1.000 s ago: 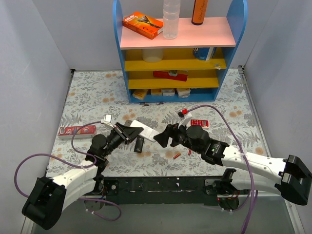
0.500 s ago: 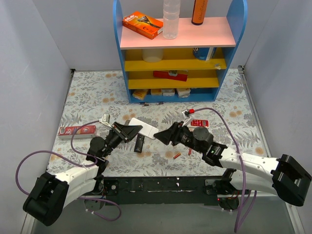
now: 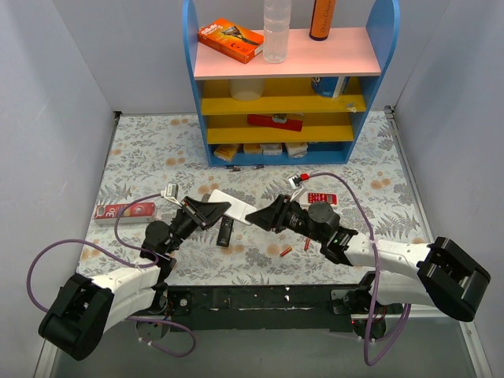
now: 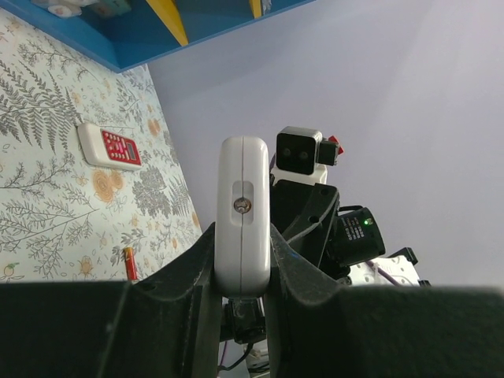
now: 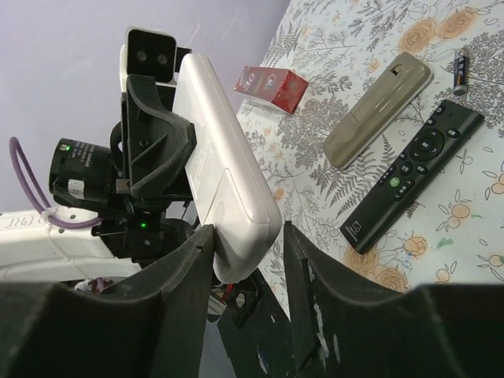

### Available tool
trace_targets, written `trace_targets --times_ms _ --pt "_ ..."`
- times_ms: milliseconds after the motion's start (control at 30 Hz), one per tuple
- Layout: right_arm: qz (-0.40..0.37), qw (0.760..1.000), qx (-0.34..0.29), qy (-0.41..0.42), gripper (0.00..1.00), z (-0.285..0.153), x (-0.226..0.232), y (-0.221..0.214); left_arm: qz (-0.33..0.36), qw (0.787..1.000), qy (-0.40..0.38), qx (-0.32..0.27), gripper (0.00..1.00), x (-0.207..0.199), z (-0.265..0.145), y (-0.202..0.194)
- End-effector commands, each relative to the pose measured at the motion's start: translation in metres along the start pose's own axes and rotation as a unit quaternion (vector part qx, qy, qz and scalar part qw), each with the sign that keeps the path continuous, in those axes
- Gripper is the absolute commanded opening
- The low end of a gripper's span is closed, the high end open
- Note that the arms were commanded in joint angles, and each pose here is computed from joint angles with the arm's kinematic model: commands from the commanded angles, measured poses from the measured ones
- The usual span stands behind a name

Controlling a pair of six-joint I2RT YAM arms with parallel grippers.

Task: Load the batteries into the remote control
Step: Remove the battery cover from the remote control.

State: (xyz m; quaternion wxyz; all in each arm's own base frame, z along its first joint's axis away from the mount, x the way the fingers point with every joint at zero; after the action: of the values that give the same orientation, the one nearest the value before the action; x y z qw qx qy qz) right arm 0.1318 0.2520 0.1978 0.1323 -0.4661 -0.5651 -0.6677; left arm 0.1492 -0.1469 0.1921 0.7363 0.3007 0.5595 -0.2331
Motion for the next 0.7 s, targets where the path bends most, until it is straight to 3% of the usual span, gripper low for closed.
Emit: trace_targets --times_ms 0,133,400,667 --pt "0.011 0.999 -0.026 0.019 0.42 -0.002 0.0 0.004 -0.057 0.997 -0.045 0.005 0.0 -0.019 -0.001 0.0" --pt "0.024 1.0 -0.019 0.001 0.31 -0.008 -0.011 -0.004 -0.062 0.997 -0.045 -0.002 0.0 -0.018 -0.003 0.0" --pt "0.039 0.998 -0.013 -0.039 0.24 -0.017 -0.022 -0.011 -0.051 0.997 -0.05 -0.028 0.0 -0.016 -0.002 0.003" --pt "0.039 0.998 -0.013 -0.043 0.24 -0.019 -0.023 -0.011 -0.031 0.998 -0.042 -0.035 0.0 -0.013 -0.001 0.005"
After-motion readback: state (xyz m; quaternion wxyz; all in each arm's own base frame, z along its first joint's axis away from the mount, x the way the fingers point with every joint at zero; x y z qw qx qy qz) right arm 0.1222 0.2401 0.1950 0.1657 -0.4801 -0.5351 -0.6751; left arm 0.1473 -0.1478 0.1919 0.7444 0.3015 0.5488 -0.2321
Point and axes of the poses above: each gripper's point midway between its finger pads, its own z axis out along the fingers, its own x axis along the line the jaws close on, y = z × x, the point moved 10 cm from there along -z, back along the fingers, and after that the axes turned 5 degrees about -z, right-handed, at the moved point
